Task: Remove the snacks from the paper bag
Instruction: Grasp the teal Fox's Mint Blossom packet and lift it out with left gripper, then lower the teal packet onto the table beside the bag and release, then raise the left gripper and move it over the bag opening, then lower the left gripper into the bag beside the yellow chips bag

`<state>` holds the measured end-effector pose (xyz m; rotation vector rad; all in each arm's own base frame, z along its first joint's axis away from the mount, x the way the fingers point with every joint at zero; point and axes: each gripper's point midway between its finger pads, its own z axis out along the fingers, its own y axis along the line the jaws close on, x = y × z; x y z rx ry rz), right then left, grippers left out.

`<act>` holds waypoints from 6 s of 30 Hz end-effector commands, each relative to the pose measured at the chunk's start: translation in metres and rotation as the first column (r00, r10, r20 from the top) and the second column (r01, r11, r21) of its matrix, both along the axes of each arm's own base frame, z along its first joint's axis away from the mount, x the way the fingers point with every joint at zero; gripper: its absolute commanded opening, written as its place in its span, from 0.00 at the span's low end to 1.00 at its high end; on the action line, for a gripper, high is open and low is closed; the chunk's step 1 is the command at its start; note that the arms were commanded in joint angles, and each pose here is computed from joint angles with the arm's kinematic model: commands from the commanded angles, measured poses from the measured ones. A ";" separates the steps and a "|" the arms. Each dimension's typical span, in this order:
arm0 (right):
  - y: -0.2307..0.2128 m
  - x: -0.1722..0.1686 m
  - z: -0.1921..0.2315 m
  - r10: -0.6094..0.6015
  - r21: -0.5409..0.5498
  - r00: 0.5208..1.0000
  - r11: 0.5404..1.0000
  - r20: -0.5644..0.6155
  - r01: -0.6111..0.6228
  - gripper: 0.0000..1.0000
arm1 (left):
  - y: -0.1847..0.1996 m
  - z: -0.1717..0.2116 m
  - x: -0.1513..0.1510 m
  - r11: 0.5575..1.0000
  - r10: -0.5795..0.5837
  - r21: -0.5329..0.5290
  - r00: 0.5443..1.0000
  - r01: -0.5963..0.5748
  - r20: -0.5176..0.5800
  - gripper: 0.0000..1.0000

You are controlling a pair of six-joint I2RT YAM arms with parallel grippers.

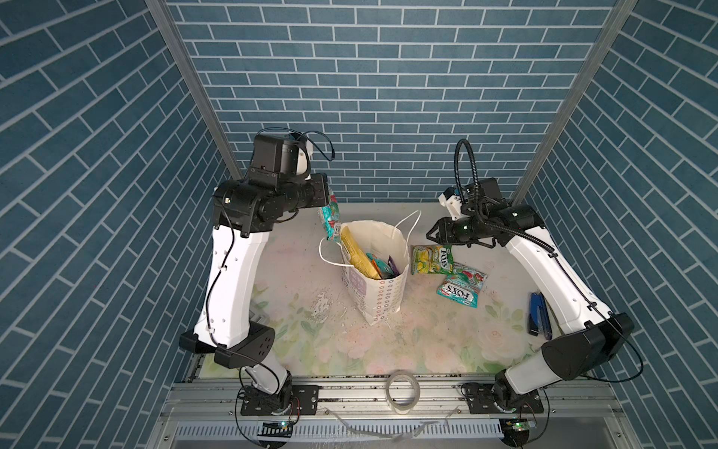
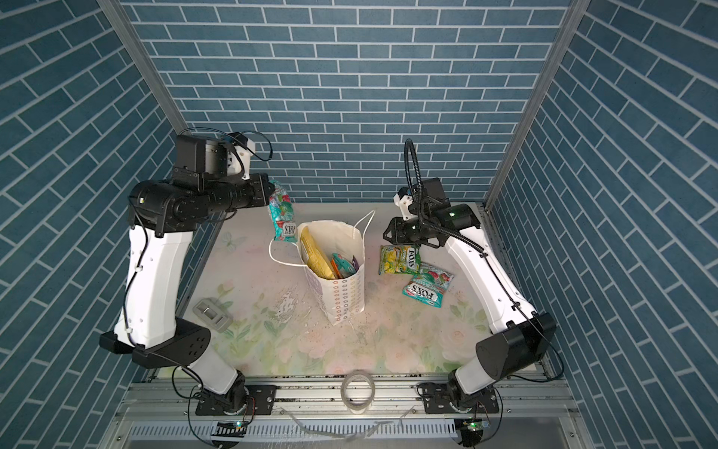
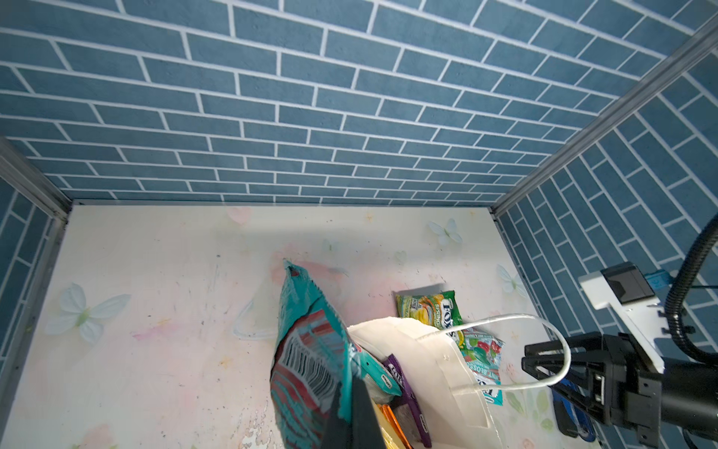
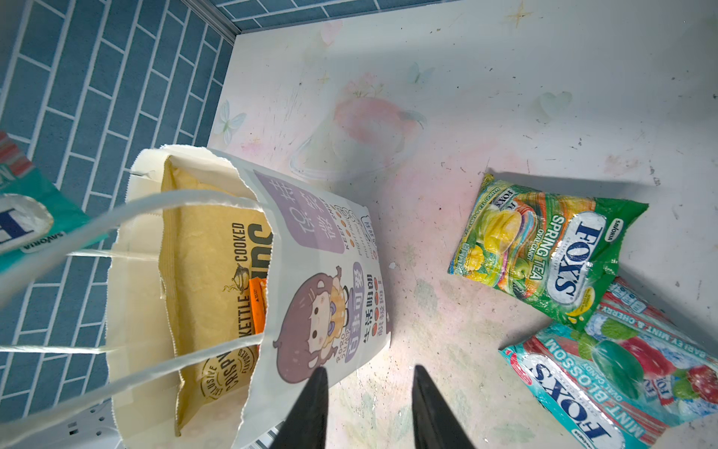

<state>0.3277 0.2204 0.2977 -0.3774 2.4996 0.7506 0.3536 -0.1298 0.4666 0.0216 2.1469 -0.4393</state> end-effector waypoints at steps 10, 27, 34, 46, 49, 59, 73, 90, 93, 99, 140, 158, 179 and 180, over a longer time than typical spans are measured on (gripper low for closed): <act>-0.001 0.000 0.007 -0.014 -0.002 1.000 1.000 0.013 0.014 0.37 | 0.064 0.013 -0.001 0.987 0.153 0.042 0.985 -0.156 0.074 0.02; -0.006 -0.009 0.005 -0.027 -0.016 1.000 1.000 -0.001 0.027 0.37 | 0.064 -0.184 0.006 0.989 0.148 0.028 0.934 -0.147 -0.324 0.02; -0.005 -0.011 0.005 -0.028 -0.016 1.000 0.999 -0.003 0.028 0.37 | 0.047 -0.251 0.014 0.995 0.063 -0.047 0.902 -0.091 -0.428 0.02; -0.008 -0.015 0.003 -0.041 -0.031 0.999 0.999 -0.009 0.041 0.37 | 0.026 -0.339 0.028 0.982 -0.056 -0.180 0.815 -0.060 -0.576 0.01; -0.008 -0.016 0.004 -0.043 -0.032 0.999 0.999 -0.009 0.043 0.37 | 0.030 -0.353 0.025 0.988 -0.044 -0.143 0.786 -0.058 -0.616 0.01; -0.008 -0.016 0.004 -0.048 -0.034 0.999 0.998 -0.012 0.048 0.37 | 0.065 -0.370 0.004 0.995 0.092 0.087 0.716 -0.045 -0.692 0.07; -0.007 -0.018 0.003 -0.058 -0.045 0.998 0.997 -0.014 0.057 0.37 | 0.075 -0.366 0.005 0.989 0.129 0.146 0.706 -0.037 -0.696 0.24; -0.028 -0.007 0.002 -0.067 -0.190 0.997 0.979 0.032 0.072 0.38 | 0.058 -0.120 -0.085 0.989 0.149 0.051 0.972 -0.142 -0.180 0.24; -0.025 -0.006 -0.006 -0.054 -0.200 0.999 0.978 -0.002 0.053 0.38 | 0.048 -0.090 -0.106 0.994 0.108 0.008 0.989 -0.108 -0.104 0.24; -0.021 -0.003 -0.010 -0.038 -0.194 0.999 0.980 -0.021 0.034 0.38 | 0.001 -0.056 -0.121 0.999 -0.012 0.040 1.000 0.013 -0.024 0.26; 0.018 -0.013 -0.013 0.101 -0.016 0.991 0.995 -0.087 -0.103 0.38 | -0.041 -0.189 -0.054 0.987 0.149 0.122 0.876 -0.104 -0.459 0.26; 0.034 -0.001 0.005 0.079 0.047 0.995 0.996 -0.054 -0.077 0.38 | -0.037 -0.210 -0.019 0.998 0.059 0.039 0.899 -0.046 -0.434 0.00; 0.046 0.000 -0.007 0.015 0.060 0.997 0.998 -0.073 -0.010 0.39 | -0.057 -0.192 0.034 0.984 -0.060 0.125 0.891 0.129 -0.450 0.01; 0.046 0.001 -0.007 0.002 0.063 0.998 0.998 -0.071 0.002 0.39 | -0.055 -0.191 0.032 0.982 -0.059 0.132 0.889 0.132 -0.454 0.03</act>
